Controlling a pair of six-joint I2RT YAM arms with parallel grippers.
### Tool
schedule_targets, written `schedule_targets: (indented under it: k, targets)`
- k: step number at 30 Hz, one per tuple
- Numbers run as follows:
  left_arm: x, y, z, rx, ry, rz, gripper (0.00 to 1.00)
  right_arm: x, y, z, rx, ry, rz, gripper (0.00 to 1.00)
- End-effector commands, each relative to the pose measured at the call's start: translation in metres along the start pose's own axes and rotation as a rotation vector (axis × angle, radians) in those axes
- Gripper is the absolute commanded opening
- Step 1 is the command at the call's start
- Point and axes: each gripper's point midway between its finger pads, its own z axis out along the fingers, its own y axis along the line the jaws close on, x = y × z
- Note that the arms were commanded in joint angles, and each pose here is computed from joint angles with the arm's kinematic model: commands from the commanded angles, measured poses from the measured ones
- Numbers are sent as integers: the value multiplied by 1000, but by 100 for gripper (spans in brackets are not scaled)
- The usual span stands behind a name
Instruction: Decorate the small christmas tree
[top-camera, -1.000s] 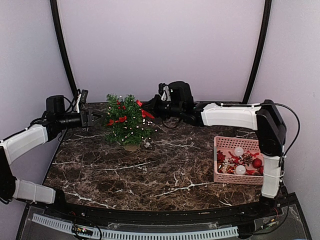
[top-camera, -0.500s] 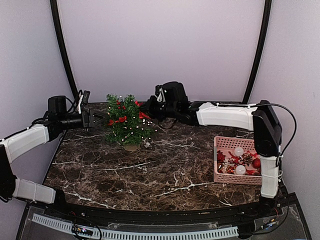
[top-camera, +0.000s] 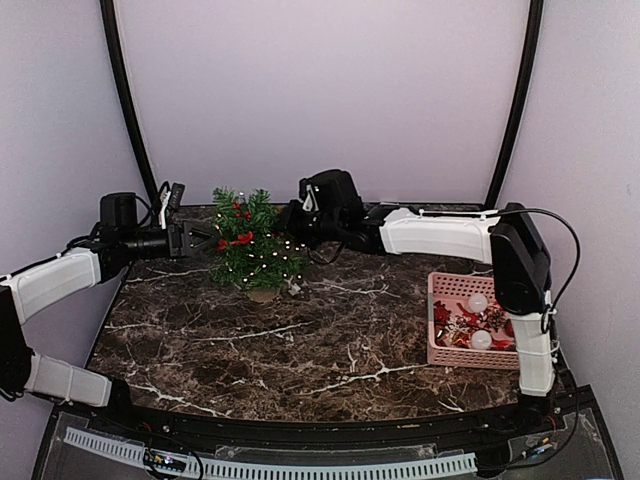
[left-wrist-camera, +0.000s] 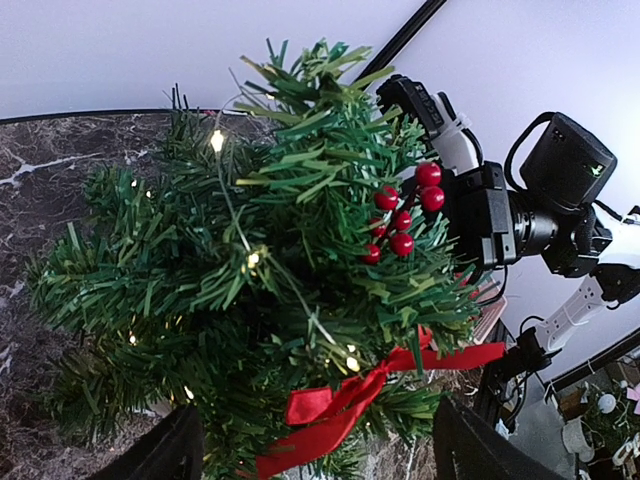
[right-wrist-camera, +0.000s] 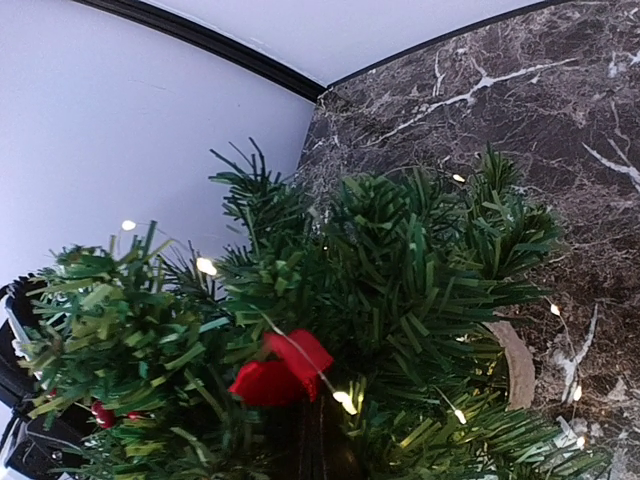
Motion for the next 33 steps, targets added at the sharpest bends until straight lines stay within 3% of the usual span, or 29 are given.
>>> schedule_targets:
  k: [1,9,20,28,33]
  targets:
    - [-6,-8,0,29,-9,31,81,5,2,9,-13,9,-13,0]
    - [-7,-8,-1,19,-12,37,81,-5,13,-6,-18,-25,-55,0]
    - [-10,-7,-5,-21,-29,61,81,-24,22,-43,14,-121,-92,24]
    - [-15,-10,-11,-43,-60,91,81,-34,9,-68,97,-198,-88,31]
    - [-23,-6,-21,-120,-119,111,81,-52,13,-111,124,-322,-133,38]
